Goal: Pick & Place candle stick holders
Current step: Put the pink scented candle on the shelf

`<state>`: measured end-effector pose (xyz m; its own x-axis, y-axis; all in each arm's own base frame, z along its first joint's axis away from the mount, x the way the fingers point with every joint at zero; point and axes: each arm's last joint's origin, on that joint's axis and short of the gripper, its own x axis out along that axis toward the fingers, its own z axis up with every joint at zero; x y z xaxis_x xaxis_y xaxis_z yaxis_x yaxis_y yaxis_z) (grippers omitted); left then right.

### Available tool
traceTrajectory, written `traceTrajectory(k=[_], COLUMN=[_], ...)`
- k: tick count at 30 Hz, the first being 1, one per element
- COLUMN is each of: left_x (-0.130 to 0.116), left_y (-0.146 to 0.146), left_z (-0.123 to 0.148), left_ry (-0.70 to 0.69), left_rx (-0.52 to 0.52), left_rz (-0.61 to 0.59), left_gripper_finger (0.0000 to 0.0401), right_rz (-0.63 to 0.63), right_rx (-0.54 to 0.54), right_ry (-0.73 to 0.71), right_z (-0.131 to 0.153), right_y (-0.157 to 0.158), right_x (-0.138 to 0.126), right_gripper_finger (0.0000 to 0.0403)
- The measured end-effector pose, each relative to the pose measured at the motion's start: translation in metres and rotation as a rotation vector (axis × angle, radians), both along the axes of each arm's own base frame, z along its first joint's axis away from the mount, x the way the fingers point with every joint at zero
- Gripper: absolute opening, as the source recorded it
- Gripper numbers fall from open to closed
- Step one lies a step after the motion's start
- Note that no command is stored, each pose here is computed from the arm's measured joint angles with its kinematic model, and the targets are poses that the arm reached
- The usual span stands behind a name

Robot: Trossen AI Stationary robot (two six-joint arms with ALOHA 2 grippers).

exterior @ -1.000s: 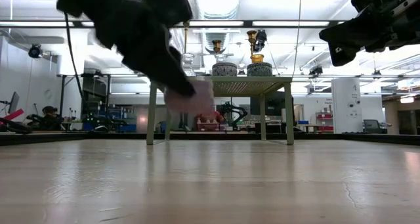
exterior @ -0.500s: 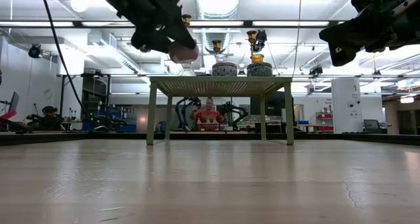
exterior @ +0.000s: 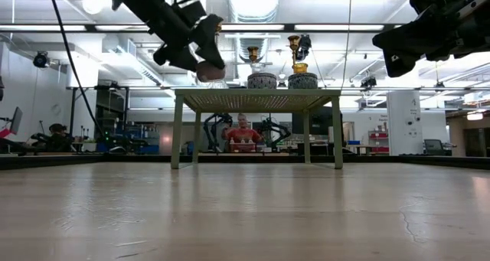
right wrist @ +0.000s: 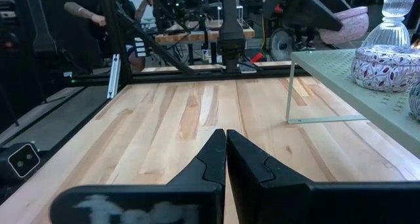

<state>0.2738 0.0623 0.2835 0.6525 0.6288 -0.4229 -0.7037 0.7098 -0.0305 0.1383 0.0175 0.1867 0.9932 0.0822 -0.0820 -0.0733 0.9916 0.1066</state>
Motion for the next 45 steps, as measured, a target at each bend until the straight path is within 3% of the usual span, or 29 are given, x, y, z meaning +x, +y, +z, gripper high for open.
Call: traceTrajectory(k=[8, 18, 29, 40, 45], left_x=[0.002, 0.020, 0.022, 0.023, 0.023], left_y=[0.004, 0.008, 0.008, 0.007, 0.007], left_z=[-0.003, -0.025, -0.026, -0.027, -0.027], left_ry=[0.000, 0.035, 0.030, 0.039, 0.039], left_rx=[-0.018, -0.042, -0.030, -0.027, -0.024], left_rz=[-0.006, 0.009, 0.000, -0.026, -0.027], left_gripper_finger=[0.0309, 0.0310, 0.0310, 0.0373, 0.0382], right_rz=[0.000, 0.000, 0.000, 0.000, 0.000], right_rx=[0.000, 0.000, 0.000, 0.000, 0.000], right_ry=[0.000, 0.000, 0.000, 0.000, -0.001], right_z=[0.000, 0.000, 0.000, 0.000, 0.000], right_y=[0.000, 0.000, 0.000, 0.000, 0.000], right_x=[0.000, 0.000, 0.000, 0.000, 0.000], right_gripper_finger=[0.0008, 0.0008, 0.0008, 0.0008, 0.0008])
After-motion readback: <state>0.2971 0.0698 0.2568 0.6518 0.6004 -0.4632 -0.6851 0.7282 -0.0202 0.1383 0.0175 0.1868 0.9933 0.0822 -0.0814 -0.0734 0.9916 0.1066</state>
